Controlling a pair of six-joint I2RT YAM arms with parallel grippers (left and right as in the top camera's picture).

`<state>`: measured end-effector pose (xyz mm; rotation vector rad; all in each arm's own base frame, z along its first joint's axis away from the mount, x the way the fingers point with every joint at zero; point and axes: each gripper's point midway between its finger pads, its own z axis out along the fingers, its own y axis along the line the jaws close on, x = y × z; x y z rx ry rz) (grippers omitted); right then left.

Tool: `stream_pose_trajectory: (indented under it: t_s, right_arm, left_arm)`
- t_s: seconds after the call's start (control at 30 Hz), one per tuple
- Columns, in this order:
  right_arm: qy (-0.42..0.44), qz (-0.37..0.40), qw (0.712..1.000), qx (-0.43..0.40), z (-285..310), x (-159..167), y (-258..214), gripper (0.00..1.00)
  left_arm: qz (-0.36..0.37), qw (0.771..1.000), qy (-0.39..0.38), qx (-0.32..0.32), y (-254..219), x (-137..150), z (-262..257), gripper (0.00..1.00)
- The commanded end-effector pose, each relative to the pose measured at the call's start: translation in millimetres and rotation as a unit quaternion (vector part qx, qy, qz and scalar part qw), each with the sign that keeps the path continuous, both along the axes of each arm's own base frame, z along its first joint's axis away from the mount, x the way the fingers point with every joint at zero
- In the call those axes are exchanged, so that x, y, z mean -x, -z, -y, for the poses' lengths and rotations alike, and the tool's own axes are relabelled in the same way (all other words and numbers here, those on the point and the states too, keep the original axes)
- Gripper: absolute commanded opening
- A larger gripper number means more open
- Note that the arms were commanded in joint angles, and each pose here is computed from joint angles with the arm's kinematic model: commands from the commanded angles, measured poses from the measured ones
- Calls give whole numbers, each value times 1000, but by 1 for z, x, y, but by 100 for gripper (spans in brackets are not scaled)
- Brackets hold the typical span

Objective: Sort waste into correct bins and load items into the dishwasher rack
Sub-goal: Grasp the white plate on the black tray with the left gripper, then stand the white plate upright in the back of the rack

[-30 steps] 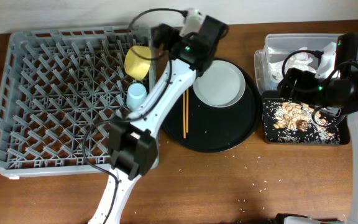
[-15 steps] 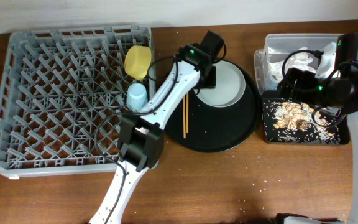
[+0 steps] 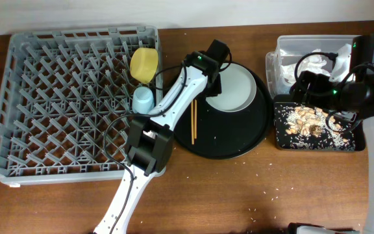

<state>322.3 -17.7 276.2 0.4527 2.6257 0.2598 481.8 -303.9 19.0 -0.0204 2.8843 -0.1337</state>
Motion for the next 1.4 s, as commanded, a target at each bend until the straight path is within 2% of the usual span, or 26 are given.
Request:
stream_pose_trajectory:
  t_s: [0.0,0.1,0.27,0.43,0.63,0.73,0.8,0.87,0.93,1.0,1.03,1.1,1.13,1.23,1.37]
  right_arm:
    - [6,2,1000,5,4,-1,-2,98]
    - [6,2,1000,5,4,-1,-2,99]
    - [6,2,1000,5,4,-1,-2,99]
    - [6,2,1000,5,4,-1,-2,99]
    - [6,2,1000,5,4,-1,-2,98]
    - [6,2,1000,5,4,-1,-2,99]
    - [6,2,1000,5,4,-1,-2,98]
    - [6,2,1000,5,4,-1,-2,99]
    - [6,2,1000,5,4,-1,-2,98]
    - [6,2,1000,5,4,-1,-2,98]
    - [6,2,1000,5,4,-1,-2,98]
    - [6,2,1000,5,4,-1,-2,98]
    - [6,2,1000,5,4,-1,-2,99]
    - [6,2,1000,5,4,-1,-2,98]
    - [6,2,1000,5,4,-1,-2,99]
  left_arm:
    - [3,1000,-6,-6,4,-4,-3,30]
    - [-2,1000,-5,-9,10,-3,-4,26]
    - [-2,1000,-4,-9,10,-2,-3,1]
    - [8,1000,11,-6,1,-6,-2,1]
    - [111,990,81,11,-111,-24,0,1]
    - [160,984,64,-35,-178,-20,-42,1]
    - [177,979,79,-62,-221,-5,-69,1]
    - [208,969,55,-121,-270,11,-117,1]
    - [244,942,19,-231,-313,18,-175,1]
    - [253,916,-2,-313,-330,15,-210,1]
    - [256,892,-40,-370,-341,13,-238,1]
    - [247,852,-98,-451,-352,9,-283,1]
    - [244,845,-111,-464,-352,7,-293,1]
    - [229,834,-156,-478,-338,-10,-332,1]
    - [223,831,-170,-481,-309,-37,-341,1]
